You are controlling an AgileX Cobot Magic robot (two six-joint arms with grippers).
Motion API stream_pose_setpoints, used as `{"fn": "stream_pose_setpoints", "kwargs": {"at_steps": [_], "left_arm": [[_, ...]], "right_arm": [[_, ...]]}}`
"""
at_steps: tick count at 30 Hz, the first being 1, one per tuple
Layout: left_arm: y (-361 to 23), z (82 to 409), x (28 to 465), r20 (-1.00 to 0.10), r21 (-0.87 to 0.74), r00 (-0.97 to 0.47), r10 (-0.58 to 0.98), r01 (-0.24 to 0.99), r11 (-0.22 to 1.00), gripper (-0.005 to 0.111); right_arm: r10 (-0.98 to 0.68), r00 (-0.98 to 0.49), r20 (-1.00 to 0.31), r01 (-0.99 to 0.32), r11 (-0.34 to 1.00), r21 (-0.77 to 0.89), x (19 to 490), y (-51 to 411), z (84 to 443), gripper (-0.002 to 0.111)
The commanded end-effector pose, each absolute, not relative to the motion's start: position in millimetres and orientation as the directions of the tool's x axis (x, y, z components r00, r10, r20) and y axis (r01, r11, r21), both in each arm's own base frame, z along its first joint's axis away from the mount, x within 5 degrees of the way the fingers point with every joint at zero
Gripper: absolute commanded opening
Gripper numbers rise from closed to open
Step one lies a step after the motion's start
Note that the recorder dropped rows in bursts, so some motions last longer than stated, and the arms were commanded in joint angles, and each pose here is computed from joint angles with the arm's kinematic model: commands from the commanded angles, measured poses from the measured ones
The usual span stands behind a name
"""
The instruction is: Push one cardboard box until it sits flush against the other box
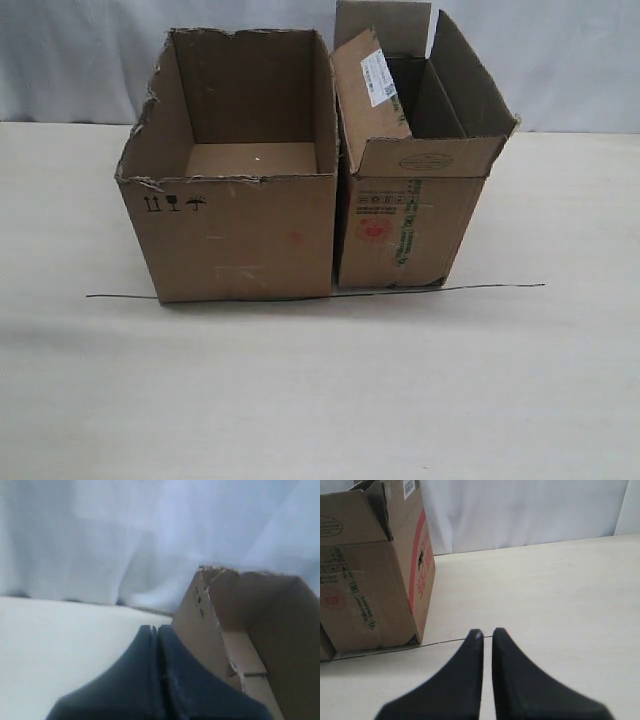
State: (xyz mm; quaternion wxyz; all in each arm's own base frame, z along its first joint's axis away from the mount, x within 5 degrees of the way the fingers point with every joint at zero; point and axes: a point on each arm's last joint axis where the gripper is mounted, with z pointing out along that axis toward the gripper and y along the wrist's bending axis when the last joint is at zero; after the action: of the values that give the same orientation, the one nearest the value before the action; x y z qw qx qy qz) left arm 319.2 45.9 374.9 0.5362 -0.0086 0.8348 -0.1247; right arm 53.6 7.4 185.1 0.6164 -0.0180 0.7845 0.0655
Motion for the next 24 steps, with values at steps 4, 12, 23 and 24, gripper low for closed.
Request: {"fn": "stream_pose_setpoints", "kwargs": {"at_steps": [4,12,23,24], "left_arm": [[22,371,121,-0.990,-0.128,0.079,-0.117,-0.147,0.981,0.000],[-14,287,112,-0.915,-0.260,-0.352,-0.197,0.142,0.955,0.000],[-17,290,89,-0.960,0.024,-0.269,0.080,0.203,0.979,0.000],[-18,290,85,-0.968,0.041,-0.235,0.090,0.205,0.978,0.000]], "right_arm": [[0.053,-0.238,-0.970,-0.112,0.990,0.082,54,8,184,0.005],[0.053,-0.238,-0.970,-0.112,0.990,0.082,54,8,184,0.005],[0.053,-0.238,-0.970,-0.112,0.990,0.082,54,8,184,0.005],[0.053,-0.238,-0.970,-0.112,0.990,0.082,54,8,184,0.005]]}}
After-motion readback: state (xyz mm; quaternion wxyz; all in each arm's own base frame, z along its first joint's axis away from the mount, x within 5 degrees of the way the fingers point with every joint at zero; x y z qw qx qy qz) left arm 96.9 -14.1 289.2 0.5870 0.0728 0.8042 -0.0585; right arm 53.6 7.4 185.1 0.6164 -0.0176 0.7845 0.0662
